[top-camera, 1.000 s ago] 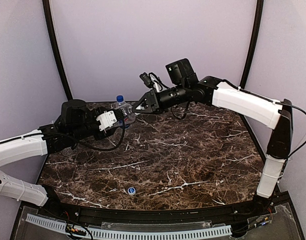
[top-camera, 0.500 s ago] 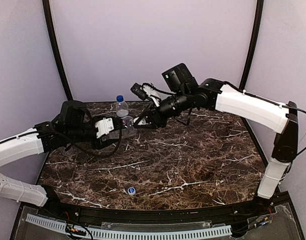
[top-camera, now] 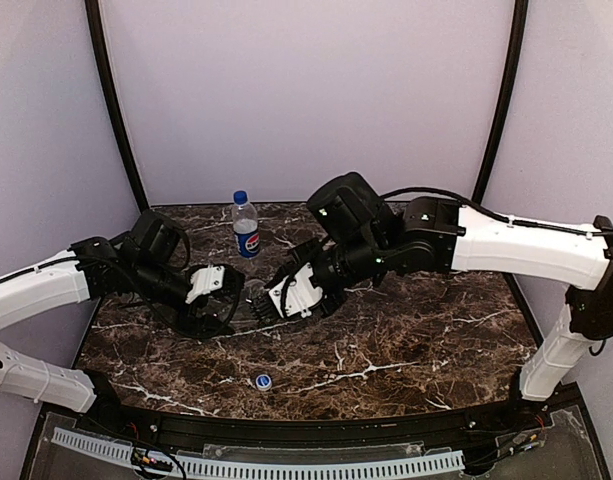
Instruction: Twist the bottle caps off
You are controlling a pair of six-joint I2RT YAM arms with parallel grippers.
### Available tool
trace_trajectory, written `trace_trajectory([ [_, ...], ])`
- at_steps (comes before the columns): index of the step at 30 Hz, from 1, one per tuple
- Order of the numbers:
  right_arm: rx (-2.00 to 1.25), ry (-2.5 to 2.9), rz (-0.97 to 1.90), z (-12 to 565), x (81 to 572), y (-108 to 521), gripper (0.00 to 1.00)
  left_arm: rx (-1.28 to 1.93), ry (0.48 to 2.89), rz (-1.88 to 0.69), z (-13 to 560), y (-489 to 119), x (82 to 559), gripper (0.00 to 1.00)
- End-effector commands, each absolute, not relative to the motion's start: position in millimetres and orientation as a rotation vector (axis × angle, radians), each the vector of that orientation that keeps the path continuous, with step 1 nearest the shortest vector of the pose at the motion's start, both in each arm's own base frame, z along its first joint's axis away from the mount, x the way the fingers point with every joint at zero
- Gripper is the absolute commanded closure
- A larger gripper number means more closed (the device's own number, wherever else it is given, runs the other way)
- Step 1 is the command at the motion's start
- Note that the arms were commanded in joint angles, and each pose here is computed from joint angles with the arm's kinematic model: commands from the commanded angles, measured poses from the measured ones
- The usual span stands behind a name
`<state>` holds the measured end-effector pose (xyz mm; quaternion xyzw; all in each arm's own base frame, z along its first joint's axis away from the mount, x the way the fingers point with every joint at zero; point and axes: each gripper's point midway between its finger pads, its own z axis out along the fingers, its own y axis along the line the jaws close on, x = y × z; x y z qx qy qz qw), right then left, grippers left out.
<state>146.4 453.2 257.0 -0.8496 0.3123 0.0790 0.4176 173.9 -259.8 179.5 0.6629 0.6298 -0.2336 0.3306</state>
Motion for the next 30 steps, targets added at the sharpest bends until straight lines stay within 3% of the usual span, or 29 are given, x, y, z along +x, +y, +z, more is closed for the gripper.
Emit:
trace_trajectory([
  [1, -2.148, 0.556, -0.071, 253, 163, 458, 1.00, 1.728, 1.471, -0.694, 218, -278, 167, 0.62],
  [3, -2.140, 0.558, -0.073, 254, 164, 458, 1.00, 1.724, 1.473, -0.683, 217, -278, 169, 0.62],
  [4, -2.129, 0.562, -0.074, 255, 165, 459, 0.94, 1.726, 1.472, -0.680, 217, -278, 169, 0.62],
  [6, -2.100, 0.562, -0.070, 258, 165, 461, 0.79, 1.724, 1.470, -0.670, 216, -278, 170, 0.62],
  [9, -2.035, 0.596, -0.093, 265, 171, 462, 0.46, 1.720, 1.470, -0.647, 216, -277, 173, 0.62],
  [14, -1.890, 0.699, -0.050, 293, 176, 459, 0.22, 1.729, 1.489, -0.592, 210, -272, 176, 0.63],
  [16, -1.822, 0.741, 0.008, 307, 174, 455, 0.02, 1.734, 1.500, -0.577, 205, -269, 177, 0.63],
  [24, -1.678, 0.941, 0.455, 343, 145, 431, 0.01, 1.506, 1.518, -0.308, 216, -268, 234, 0.63],
  [27, -1.539, 1.115, 0.714, 367, 154, 420, 0.01, 1.386, 1.533, -0.157, 218, -259, 261, 0.62],
  [30, -1.242, 1.431, 0.996, 388, 196, 414, 0.01, 1.256, 1.509, 0.010, 231, -246, 287, 0.62],
])
